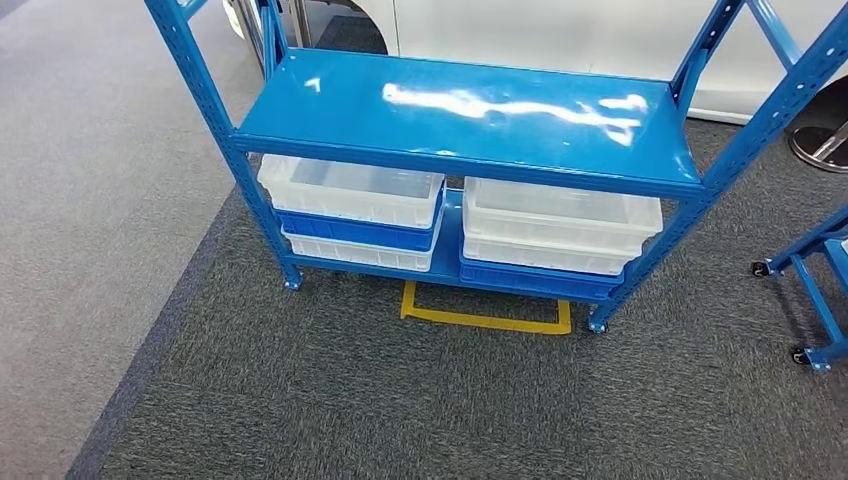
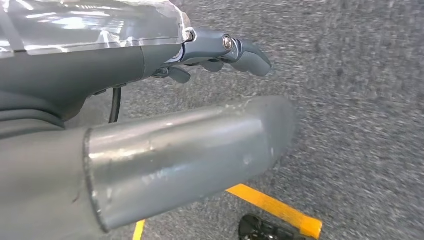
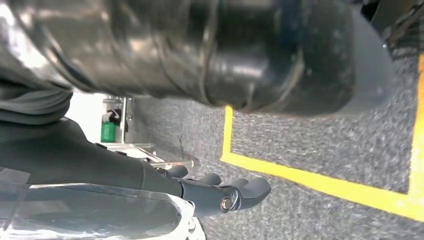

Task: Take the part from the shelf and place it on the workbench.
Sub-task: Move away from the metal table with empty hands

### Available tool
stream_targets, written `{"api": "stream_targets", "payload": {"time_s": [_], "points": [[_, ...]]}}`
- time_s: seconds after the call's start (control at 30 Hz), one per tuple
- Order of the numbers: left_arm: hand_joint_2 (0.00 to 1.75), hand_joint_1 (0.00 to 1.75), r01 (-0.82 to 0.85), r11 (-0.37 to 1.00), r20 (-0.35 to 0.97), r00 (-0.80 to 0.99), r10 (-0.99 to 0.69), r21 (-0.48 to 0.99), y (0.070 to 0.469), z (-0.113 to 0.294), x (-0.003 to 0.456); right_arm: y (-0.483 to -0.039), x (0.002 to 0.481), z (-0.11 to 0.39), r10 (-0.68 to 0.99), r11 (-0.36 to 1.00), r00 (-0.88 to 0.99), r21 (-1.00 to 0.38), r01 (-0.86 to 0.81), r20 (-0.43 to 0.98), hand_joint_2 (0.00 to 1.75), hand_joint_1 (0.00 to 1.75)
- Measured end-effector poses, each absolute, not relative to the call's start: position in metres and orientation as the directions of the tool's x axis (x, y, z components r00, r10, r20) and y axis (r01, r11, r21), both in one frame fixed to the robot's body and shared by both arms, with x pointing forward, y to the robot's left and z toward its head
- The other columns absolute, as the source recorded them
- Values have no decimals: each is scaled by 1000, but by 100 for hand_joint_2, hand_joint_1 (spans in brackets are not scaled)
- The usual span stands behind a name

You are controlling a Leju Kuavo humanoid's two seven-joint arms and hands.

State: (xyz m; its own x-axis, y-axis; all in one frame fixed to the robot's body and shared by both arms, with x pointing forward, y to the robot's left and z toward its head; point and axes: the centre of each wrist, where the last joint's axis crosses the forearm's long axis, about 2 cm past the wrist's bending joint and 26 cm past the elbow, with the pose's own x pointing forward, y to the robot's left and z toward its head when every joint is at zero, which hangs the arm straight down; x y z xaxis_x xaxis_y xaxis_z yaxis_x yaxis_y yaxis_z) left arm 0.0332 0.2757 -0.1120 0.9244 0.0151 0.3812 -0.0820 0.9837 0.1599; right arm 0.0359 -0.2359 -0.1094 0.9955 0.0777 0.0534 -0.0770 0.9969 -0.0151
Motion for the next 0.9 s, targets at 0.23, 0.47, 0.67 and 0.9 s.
{"api": "stream_targets", "payload": {"time_s": [0.23,0.47,0.67,0.9], "points": [[0,0,-84,983,360,933,19,165,278,-112,34,-236,31,-110,86,996,996,-13,-86,36,0,0],[0,0,-94,980,325,945,32,177,281,-112,37,-237,31,-110,97,995,995,-3,-97,25,0,0],[0,0,-102,974,300,953,38,200,289,-112,37,-235,30,-110,106,994,994,1,-106,21,0,0],[0,0,-116,970,283,958,53,212,293,-112,37,-235,31,-110,112,994,993,3,-112,24,0,0]]}}
